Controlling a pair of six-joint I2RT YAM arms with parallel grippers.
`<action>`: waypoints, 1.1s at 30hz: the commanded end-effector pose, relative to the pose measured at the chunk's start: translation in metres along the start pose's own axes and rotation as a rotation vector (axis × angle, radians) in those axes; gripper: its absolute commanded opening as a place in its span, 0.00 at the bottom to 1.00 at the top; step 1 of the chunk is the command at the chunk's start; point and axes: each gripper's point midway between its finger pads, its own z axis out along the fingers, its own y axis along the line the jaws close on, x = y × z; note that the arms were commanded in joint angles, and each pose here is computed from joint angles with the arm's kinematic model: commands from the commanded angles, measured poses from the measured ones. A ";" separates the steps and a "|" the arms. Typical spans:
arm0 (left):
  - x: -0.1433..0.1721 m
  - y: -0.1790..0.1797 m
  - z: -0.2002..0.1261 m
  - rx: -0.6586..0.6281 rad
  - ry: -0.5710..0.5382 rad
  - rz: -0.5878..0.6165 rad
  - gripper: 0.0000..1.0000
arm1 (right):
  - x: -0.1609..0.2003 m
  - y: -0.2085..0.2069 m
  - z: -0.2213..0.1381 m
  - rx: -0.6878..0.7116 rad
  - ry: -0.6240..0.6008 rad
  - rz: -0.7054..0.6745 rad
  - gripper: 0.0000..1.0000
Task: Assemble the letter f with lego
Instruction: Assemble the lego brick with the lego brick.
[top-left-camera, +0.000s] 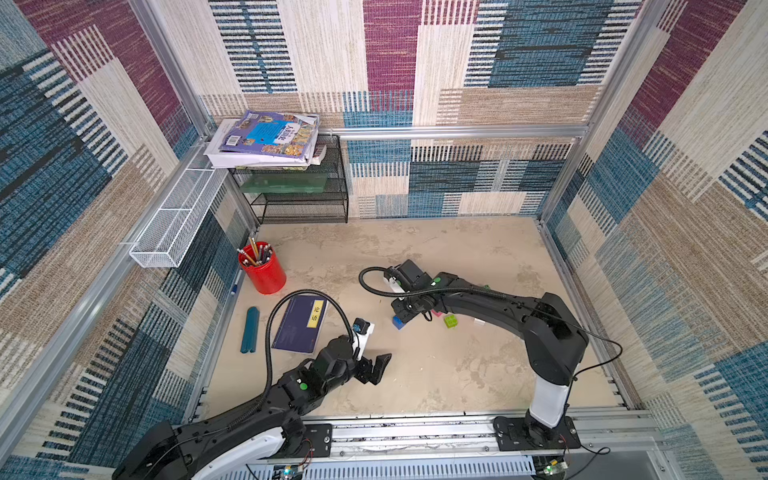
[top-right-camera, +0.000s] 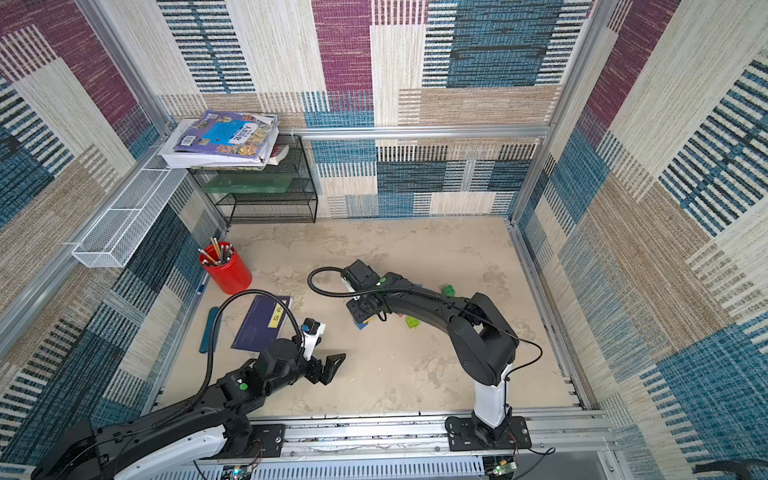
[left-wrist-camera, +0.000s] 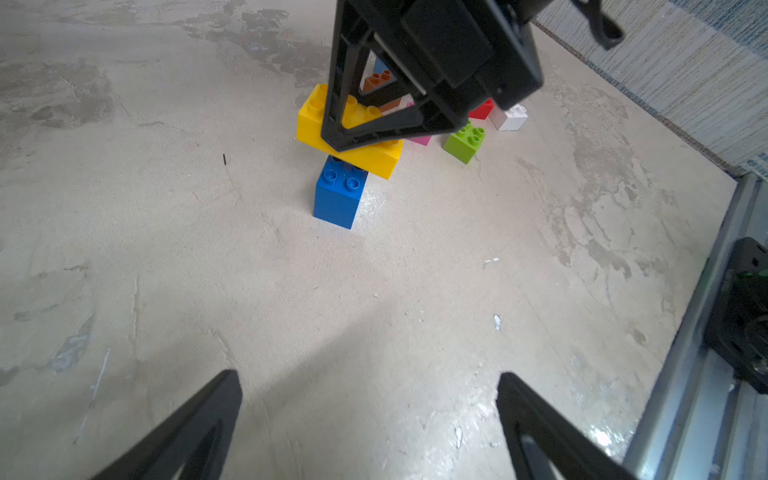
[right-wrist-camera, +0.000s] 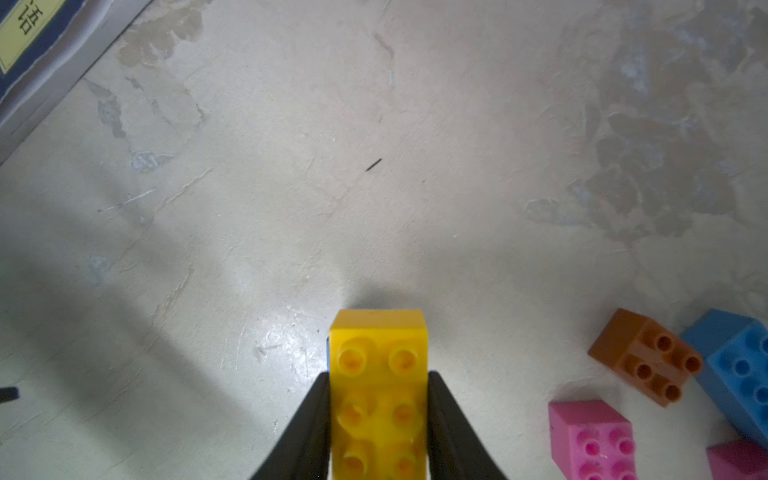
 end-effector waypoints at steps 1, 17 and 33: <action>-0.007 -0.001 0.000 0.002 -0.031 0.034 0.99 | -0.002 0.005 0.002 -0.014 -0.001 -0.004 0.38; -0.006 -0.001 0.000 0.003 -0.026 0.032 0.99 | 0.004 0.011 0.011 -0.008 0.018 -0.013 0.37; -0.006 0.000 0.000 -0.003 -0.026 0.030 0.99 | 0.034 0.010 0.036 0.010 0.103 -0.004 0.37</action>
